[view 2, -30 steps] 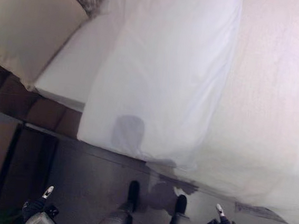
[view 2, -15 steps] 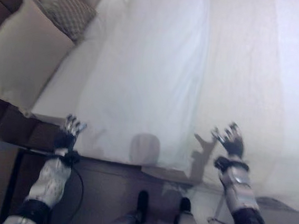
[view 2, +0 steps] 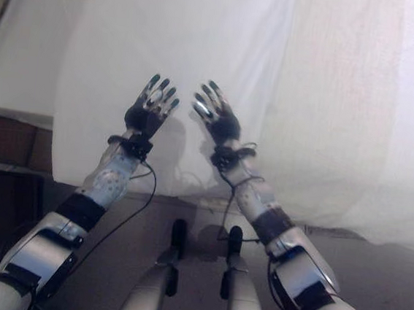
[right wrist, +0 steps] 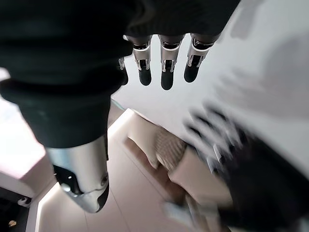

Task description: Make the bed

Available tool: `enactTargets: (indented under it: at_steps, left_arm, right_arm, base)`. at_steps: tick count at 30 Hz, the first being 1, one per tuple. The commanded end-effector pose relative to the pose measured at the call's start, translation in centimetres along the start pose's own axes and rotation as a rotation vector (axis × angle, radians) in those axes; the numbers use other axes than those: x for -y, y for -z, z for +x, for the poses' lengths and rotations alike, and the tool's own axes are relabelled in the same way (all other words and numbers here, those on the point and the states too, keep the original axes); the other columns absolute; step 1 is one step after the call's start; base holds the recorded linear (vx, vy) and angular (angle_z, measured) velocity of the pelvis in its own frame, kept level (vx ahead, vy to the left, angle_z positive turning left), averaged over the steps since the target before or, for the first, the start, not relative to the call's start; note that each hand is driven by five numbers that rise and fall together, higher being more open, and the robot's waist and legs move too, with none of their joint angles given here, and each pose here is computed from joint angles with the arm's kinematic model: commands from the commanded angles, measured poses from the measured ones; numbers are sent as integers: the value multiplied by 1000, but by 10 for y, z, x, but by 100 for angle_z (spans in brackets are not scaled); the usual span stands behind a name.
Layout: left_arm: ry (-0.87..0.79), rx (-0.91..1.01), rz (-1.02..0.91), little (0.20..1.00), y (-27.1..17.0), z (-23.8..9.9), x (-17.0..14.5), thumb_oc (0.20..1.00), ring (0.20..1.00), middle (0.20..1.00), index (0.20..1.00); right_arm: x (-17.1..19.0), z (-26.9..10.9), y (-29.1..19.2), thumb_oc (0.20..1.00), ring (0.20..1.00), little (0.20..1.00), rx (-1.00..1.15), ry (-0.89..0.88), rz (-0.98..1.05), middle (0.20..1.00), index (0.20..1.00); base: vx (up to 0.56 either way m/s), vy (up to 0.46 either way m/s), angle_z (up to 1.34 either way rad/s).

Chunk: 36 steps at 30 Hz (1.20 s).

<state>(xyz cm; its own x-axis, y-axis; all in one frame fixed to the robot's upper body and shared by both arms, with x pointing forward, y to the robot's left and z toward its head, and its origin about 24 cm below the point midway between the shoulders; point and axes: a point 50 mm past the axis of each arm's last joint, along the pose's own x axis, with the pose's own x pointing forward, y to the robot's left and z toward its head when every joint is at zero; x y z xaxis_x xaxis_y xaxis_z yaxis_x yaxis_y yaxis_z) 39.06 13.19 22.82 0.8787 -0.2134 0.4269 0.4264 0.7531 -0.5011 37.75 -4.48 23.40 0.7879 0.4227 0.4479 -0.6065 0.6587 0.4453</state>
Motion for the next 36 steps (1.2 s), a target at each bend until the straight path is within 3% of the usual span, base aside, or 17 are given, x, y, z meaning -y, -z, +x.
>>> enactTargets:
  at_steps: [1,5,6,9,11,14,15,21,27,29,30,36]
  left_arm:
    - [41,133,-8,1000,-39,17,16,1000,1000,1000,1000]
    - [-27,154,26,1000,-52,26,11,1000,1000,1000,1000]
    - [-146,150,53,1000,-60,27,-10,1000,1000,1000,1000]
    - [-211,145,78,1000,-65,27,-21,1000,1000,1000,1000]
    - [-370,112,196,1000,-74,17,-54,1000,1000,1000,1000]
    - [-437,100,243,1000,-78,13,-66,1000,1000,1000,1000]
    - [-551,79,291,1000,-78,1,-86,1000,1000,1000,1000]
    - [-777,29,292,1000,-63,-30,-125,1000,1000,1000,1000]
    - [-1016,13,259,1000,-54,-77,-166,1000,1000,1000,1000]
    - [-1088,16,245,1000,-45,-98,-177,1000,1000,1000,1000]
    - [-1089,13,246,1000,-44,-98,-178,1000,1000,1000,1000]
    - [-1199,-50,163,1000,4,-159,-195,1000,1000,1000,1000]
  right_arm:
    - [-8,13,-27,1000,1000,1000,126,7,69,1000,1000]
    - [6,20,-38,1000,1000,1000,107,113,-18,1000,1000]
    - [21,23,-39,1000,1000,1000,79,222,-41,1000,1000]
    - [28,25,-42,1000,1000,1000,52,276,-91,1000,1000]
    - [56,19,-46,1000,1000,1000,-28,421,-284,1000,1000]
    - [67,15,-50,1000,1000,1000,-50,480,-348,1000,1000]
    - [86,5,-52,1000,1000,1000,-84,594,-435,1000,1000]
    - [128,-32,-37,1000,1000,1000,-134,834,-421,1000,1000]
    - [184,-113,-9,1000,1000,1000,-236,1150,-352,1000,1000]
    - [209,-171,8,1000,1000,1000,-289,1331,-289,1000,1000]
    - [209,-173,8,1000,1000,1000,-290,1333,-290,1000,1000]
    - [228,-299,40,1000,1000,1000,-451,1631,-242,1000,1000]
  base:
    - [70,-7,13]
    - [53,-7,13]
    - [61,-3,6]
    - [72,2,8]
    - [119,17,14]
    - [47,13,9]
    - [44,26,7]
    - [0,39,6]
    - [0,16,3]
    - [-21,7,8]
    - [-26,-4,8]
    - [-29,-1,5]
